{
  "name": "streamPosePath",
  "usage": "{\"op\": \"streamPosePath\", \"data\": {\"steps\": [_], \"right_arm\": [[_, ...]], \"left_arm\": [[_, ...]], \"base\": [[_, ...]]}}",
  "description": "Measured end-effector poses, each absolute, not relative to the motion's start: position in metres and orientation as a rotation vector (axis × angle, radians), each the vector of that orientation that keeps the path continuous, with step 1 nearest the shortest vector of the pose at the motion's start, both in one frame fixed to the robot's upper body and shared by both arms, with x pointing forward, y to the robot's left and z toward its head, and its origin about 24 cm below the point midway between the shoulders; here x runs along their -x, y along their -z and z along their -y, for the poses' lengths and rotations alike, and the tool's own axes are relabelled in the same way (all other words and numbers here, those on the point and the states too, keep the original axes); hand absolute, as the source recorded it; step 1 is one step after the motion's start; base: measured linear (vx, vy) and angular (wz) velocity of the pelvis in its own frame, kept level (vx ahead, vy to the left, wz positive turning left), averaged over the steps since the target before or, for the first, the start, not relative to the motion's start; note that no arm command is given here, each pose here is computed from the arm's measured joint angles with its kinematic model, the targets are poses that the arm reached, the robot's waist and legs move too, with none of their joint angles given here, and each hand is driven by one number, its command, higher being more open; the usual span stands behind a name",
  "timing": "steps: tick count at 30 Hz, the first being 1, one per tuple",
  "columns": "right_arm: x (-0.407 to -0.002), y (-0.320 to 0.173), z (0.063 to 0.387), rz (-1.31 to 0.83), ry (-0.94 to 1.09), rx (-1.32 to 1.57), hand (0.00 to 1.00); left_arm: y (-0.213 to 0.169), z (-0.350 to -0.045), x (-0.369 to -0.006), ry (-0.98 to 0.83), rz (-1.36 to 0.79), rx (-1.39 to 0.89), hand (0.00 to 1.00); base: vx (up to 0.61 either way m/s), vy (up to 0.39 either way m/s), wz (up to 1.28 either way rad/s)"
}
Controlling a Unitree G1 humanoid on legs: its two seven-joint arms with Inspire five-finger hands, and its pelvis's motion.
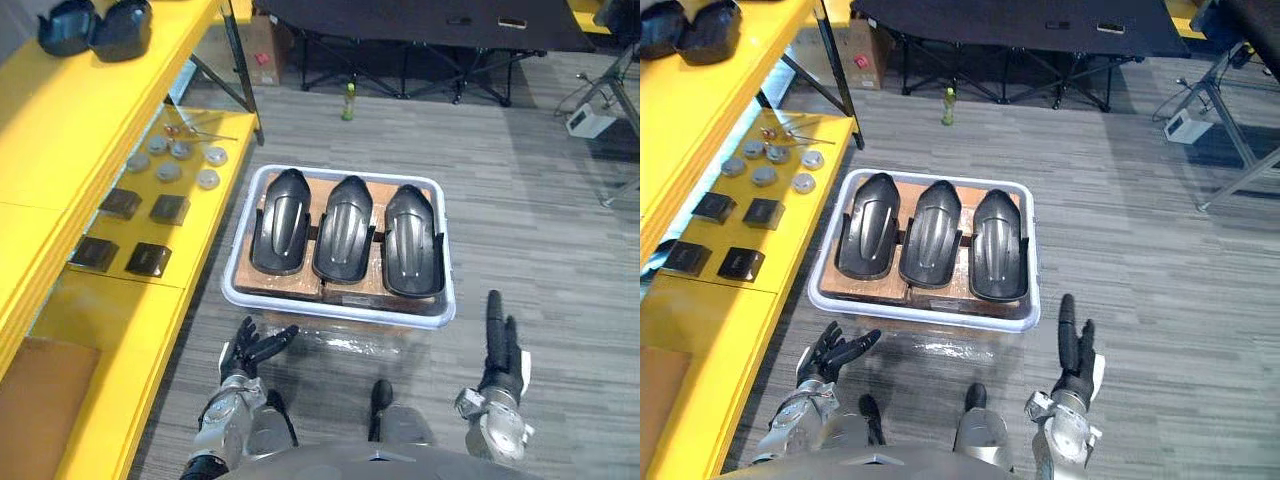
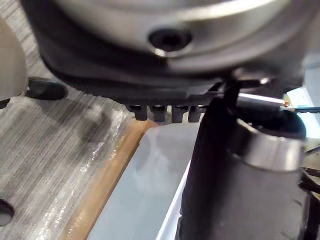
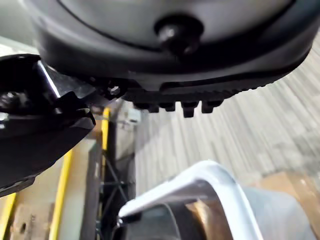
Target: Walk over and take three plastic housings, then place them on the shelf
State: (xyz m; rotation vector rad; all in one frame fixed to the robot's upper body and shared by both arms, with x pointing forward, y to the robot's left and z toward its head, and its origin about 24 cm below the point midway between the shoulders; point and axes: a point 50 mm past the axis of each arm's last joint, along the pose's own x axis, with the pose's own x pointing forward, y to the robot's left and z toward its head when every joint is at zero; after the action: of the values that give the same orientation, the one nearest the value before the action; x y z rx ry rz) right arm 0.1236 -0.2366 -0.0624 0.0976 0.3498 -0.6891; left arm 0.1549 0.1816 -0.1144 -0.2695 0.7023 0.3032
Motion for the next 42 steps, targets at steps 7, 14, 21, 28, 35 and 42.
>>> {"op": "streamPosePath", "data": {"steps": [7, 14, 21, 28, 35, 42], "right_arm": [[-0.098, 0.065, 0.245, -0.369, 0.724, -0.046, 1.0], [-0.138, 0.048, 0.255, -0.287, 0.718, 0.008, 1.0], [-0.22, -0.007, 0.311, -0.115, 0.83, 0.091, 1.0], [-0.272, -0.052, 0.329, -0.067, 0.824, 0.14, 1.0], [-0.292, -0.075, 0.348, -0.12, 0.767, 0.309, 1.0], [-0.304, -0.09, 0.363, -0.205, 0.724, 0.452, 1.0]], "left_arm": [[0.134, -0.203, -0.108, -0.449, -0.833, 0.261, 1.0], [0.137, -0.207, -0.09, -0.465, -0.856, 0.264, 1.0], [0.126, -0.209, -0.119, -0.418, -0.756, 0.26, 1.0], [0.107, -0.207, -0.155, -0.361, -0.637, 0.263, 1.0], [0.104, -0.208, -0.161, -0.341, -0.624, 0.254, 1.0], [0.103, -0.206, -0.166, -0.325, -0.616, 0.261, 1.0]], "base": [[0.04, 0.016, -0.06], [-0.11, 0.0, 0.12], [-0.1, 0.018, 0.33], [-0.02, 0.056, 0.16], [-0.02, 0.037, 0.04], [-0.02, 0.016, 0.03]]}}
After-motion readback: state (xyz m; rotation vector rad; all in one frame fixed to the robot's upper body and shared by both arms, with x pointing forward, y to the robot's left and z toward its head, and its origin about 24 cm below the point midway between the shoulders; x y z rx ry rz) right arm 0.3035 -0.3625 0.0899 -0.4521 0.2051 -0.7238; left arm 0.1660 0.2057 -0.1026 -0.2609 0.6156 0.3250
